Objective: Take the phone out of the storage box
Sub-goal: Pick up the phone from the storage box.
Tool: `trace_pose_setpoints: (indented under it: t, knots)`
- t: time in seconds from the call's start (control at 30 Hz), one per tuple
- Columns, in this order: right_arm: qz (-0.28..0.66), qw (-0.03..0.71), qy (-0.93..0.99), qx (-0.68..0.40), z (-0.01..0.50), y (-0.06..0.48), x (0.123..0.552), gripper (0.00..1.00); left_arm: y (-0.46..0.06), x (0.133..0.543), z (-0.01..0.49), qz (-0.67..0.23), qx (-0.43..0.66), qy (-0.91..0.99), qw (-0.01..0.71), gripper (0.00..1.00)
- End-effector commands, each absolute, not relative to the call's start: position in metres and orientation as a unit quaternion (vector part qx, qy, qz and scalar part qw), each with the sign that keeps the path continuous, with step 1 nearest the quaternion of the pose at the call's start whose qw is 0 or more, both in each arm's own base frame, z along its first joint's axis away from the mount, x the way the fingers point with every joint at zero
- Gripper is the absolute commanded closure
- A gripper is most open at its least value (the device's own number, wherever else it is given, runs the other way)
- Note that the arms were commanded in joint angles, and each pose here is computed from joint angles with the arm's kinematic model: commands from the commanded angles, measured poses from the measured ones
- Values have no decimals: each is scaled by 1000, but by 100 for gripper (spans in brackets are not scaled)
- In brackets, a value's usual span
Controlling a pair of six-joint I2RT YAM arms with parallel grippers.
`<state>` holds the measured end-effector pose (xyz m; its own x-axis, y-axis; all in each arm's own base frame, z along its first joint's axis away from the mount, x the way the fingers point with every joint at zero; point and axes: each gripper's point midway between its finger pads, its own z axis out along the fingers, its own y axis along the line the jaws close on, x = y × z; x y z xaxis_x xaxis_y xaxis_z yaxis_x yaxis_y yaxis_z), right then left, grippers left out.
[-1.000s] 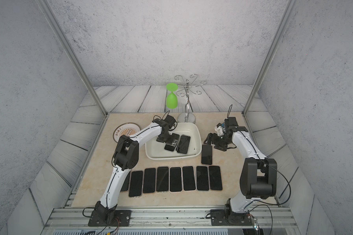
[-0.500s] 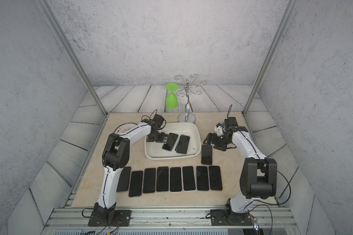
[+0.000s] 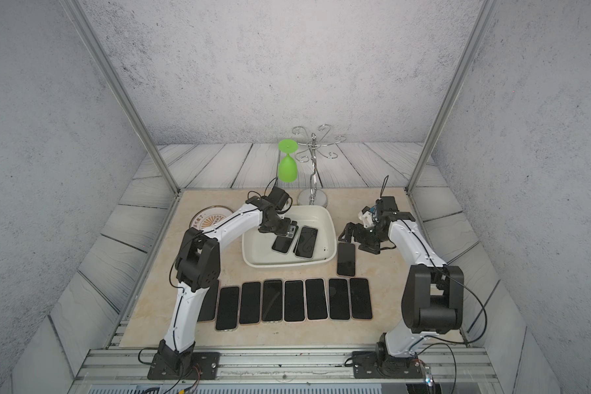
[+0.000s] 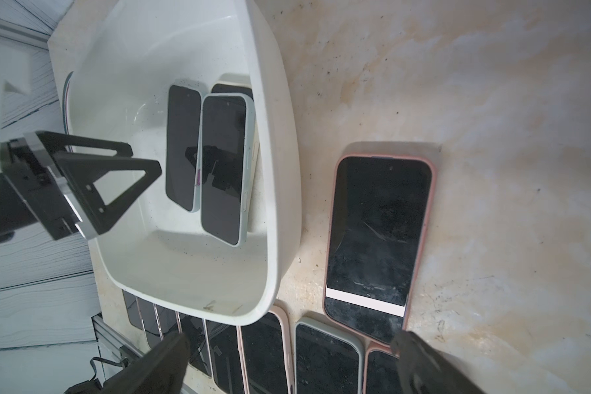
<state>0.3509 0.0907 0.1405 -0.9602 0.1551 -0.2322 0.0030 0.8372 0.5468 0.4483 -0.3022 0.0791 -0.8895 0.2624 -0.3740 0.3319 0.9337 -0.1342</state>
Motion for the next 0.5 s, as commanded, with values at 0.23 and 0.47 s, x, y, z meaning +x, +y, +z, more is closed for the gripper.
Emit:
trace_pose_setpoints:
  t: [0.23, 0.47]
  knots:
    - [290, 130, 948, 32, 142, 95, 348, 1, -291, 428, 15, -55, 181, 978, 87, 2]
    - [290, 125, 948, 33, 138, 95, 348, 1, -298, 412, -8, -53, 204, 976, 53, 2]
